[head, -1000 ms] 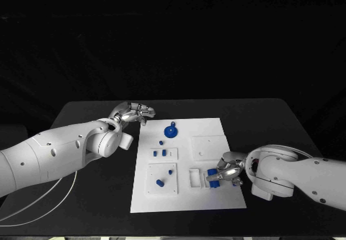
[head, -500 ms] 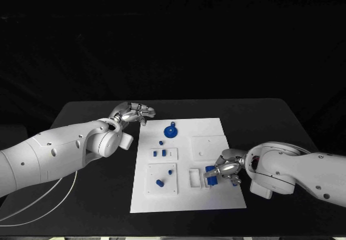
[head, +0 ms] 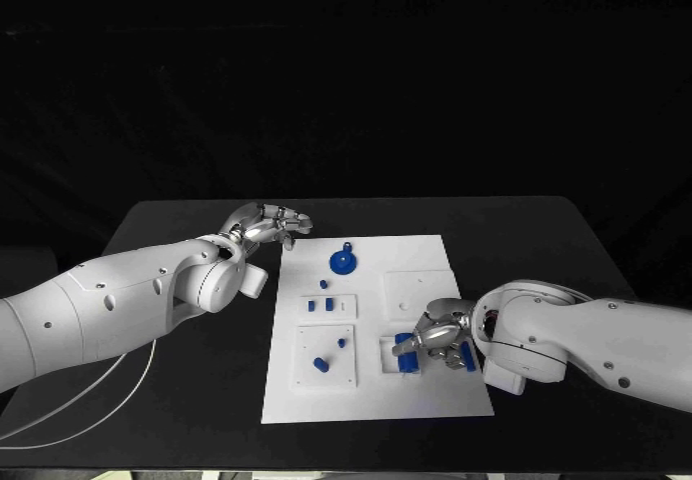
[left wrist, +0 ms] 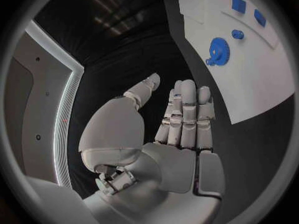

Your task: Assemble the parts on the task board

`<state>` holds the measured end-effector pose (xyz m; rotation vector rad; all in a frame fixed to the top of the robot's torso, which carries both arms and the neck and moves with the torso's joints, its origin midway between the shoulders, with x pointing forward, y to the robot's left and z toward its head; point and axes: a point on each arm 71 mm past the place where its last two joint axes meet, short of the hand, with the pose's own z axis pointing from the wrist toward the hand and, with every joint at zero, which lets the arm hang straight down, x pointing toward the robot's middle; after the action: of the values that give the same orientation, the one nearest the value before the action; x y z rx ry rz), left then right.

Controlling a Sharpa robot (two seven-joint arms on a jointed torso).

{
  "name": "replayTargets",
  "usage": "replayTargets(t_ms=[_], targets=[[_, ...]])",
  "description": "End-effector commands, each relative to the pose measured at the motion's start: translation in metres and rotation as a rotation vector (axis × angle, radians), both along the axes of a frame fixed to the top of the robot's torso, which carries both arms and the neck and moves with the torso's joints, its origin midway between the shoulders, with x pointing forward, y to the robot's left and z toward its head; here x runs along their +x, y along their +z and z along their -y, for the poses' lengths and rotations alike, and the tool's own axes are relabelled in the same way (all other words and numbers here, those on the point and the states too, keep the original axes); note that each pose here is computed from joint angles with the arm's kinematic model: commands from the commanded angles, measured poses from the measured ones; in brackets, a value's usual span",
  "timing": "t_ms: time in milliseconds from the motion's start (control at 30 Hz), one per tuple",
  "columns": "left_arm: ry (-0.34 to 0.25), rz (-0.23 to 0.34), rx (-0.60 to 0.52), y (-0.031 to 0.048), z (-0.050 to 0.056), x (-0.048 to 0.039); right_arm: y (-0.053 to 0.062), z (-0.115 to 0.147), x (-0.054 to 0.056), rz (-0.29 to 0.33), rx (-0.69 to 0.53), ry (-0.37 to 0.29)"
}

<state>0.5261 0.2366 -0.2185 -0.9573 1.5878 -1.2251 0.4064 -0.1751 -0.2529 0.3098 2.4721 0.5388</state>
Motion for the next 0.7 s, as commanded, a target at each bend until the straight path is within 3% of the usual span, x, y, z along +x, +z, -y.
replayTargets(t_ms=[33,700], targets=[[-0.014,-0.002,-0.012,0.0006,0.0021,-0.0005,-0.0006,-0.0017,0.001,0.006,-0.011,0.018],[-0.013,-0.004,-0.011,0.0005,0.0005,-0.0008,-0.0086,-0.0098,0.0016,-0.004,-0.031,0.048]])
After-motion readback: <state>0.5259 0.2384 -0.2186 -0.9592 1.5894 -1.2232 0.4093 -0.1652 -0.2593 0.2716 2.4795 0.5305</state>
